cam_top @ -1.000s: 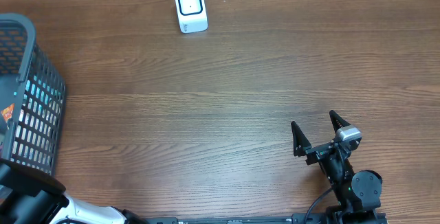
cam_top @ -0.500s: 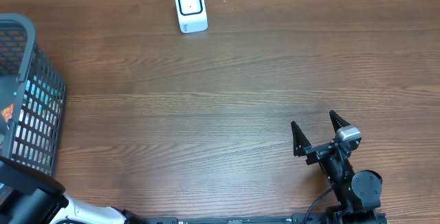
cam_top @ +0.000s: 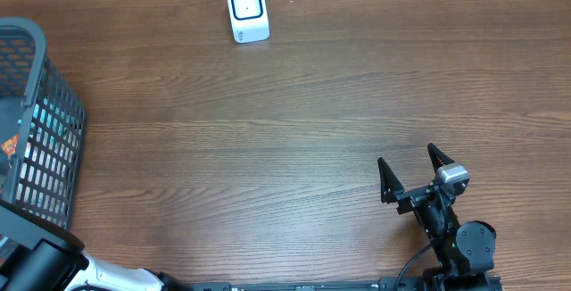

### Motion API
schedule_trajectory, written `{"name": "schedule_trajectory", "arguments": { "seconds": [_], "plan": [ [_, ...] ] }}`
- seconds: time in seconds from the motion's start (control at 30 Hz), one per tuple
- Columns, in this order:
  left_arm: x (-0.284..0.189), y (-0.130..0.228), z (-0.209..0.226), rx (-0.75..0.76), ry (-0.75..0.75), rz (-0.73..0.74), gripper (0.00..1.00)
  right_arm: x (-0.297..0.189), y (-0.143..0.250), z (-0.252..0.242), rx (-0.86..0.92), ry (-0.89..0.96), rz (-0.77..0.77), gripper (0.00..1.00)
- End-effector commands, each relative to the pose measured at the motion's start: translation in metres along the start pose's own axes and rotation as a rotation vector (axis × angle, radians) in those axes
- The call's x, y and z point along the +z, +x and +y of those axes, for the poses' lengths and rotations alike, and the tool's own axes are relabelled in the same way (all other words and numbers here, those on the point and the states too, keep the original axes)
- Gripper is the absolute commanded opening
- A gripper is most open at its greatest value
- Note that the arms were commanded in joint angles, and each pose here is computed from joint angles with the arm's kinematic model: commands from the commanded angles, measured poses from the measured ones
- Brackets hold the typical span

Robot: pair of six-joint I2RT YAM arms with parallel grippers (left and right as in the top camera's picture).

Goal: Scan the item barcode
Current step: 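Move the left gripper over the basket toward the green-lidded jar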

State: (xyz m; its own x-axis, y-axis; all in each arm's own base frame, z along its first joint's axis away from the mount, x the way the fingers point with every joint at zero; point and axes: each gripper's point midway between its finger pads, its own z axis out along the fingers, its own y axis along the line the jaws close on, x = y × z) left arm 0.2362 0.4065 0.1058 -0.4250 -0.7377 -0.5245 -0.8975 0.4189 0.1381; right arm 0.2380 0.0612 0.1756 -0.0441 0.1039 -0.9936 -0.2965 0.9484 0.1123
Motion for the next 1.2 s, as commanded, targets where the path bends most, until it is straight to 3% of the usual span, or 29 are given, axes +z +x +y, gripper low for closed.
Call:
{"name": "schedule_trajectory", "arguments": {
  "seconds": [0.0, 0.27, 0.33, 0.4, 0.47, 0.83, 1.17],
  "plan": [
    [0.013, 0.014, 0.003, 0.019, -0.017, 0.019, 0.99, 0.0, 0.002, 0.0, -0.005, -0.001, -0.003, 1.0],
    [0.02, 0.021, -0.005, 0.016, 0.025, 0.013, 0.95, 0.0, 0.002, 0.0, -0.006, -0.001, -0.003, 1.0],
    [0.02, 0.021, -0.009, 0.016, 0.049, 0.015, 0.86, 0.0, 0.002, 0.0, -0.005, -0.001, -0.003, 1.0],
    [0.02, 0.021, -0.012, 0.017, 0.063, 0.015, 0.66, 0.0, 0.002, 0.0, -0.005, -0.001, -0.003, 1.0],
    [0.02, 0.02, -0.012, 0.017, 0.063, 0.012, 0.61, 0.0, 0.002, 0.0, -0.005, -0.001, -0.003, 1.0],
    [0.008, 0.008, -0.013, -0.021, 0.076, -0.021, 0.6, 0.0, 0.002, 0.0, -0.005, -0.001, -0.003, 1.0],
    [-0.078, -0.051, -0.011, -0.123, 0.168, -0.21, 0.57, 0.0, 0.002, -0.001, -0.005, -0.001, -0.003, 1.0]
  ]
}}
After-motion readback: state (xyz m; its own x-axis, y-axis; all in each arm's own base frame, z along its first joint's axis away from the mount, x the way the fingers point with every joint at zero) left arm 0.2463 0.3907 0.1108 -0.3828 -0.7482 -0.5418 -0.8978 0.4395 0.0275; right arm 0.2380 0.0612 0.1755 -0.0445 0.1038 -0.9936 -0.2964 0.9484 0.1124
